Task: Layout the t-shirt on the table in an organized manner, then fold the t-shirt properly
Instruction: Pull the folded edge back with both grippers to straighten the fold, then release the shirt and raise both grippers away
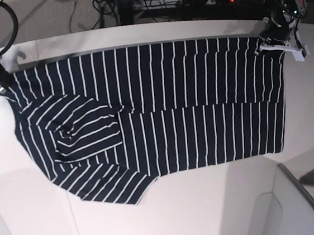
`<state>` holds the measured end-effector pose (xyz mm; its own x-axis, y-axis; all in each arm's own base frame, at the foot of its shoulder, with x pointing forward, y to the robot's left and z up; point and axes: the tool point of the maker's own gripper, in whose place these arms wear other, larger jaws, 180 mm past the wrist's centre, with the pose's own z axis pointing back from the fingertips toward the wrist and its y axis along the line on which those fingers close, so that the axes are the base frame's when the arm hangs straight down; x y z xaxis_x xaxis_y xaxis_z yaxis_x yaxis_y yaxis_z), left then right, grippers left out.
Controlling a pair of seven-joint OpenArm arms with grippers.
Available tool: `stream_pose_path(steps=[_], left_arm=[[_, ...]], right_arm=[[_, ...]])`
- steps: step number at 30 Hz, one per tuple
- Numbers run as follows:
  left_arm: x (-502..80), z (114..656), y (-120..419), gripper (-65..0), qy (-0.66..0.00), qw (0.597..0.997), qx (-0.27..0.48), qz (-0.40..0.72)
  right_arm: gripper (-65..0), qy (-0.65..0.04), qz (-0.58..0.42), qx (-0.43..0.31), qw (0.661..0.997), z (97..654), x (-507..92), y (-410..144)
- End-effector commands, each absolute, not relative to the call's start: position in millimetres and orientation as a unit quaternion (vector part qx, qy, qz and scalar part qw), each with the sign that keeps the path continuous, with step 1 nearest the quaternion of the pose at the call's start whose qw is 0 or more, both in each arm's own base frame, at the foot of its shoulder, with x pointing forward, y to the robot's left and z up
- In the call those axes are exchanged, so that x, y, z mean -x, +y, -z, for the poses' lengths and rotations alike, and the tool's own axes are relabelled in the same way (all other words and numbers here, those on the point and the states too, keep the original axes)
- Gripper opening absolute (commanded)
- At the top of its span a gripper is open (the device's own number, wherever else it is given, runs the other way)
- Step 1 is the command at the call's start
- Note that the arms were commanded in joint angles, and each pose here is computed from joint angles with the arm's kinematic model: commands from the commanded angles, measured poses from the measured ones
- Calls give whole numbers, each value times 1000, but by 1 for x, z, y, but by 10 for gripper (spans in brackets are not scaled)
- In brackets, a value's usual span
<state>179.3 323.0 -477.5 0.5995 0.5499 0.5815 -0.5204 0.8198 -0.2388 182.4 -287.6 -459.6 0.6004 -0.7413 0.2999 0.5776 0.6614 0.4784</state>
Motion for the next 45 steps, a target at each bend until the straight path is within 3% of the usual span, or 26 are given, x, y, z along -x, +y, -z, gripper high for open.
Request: stream_pose_path(steps=[1, 13, 29, 32, 35, 36, 39, 42, 45], left_arm=[[-185, 465, 336, -650, -356, 887, 7, -295], [-153, 468, 339, -650, -335, 896, -9, -290], [-154, 467, 336, -650, -335, 899, -7, -284], [-153, 467, 337, -650, -333, 899, -7, -283], [-153, 467, 337, -650, -333, 899, -8, -283], [-152, 467, 338, -620, -333, 899, -9, -285], [-153, 466, 339, -415, -334, 898, -10, -286], [-154, 466, 340, -217, -336, 898, -10, -285], [-154, 465, 341, -100, -338, 897, -12, -286]], right_arm=[[-650, -268, 370, -158, 875, 448, -189, -300], [-650, -245, 374, -147, 882, 458, -165, -301], [-641, -228, 382, -138, 885, 464, -146, -302], [-572, -227, 383, -138, 885, 464, -145, -302], [-410, -226, 387, -143, 883, 466, -145, -298], [-359, -228, 396, -143, 878, 466, -143, -299], [-260, -234, 421, -138, 865, 466, -136, -305], [-245, -242, 420, -132, 865, 461, -137, -309], [-245, -261, 407, -123, 867, 448, -143, -314]])
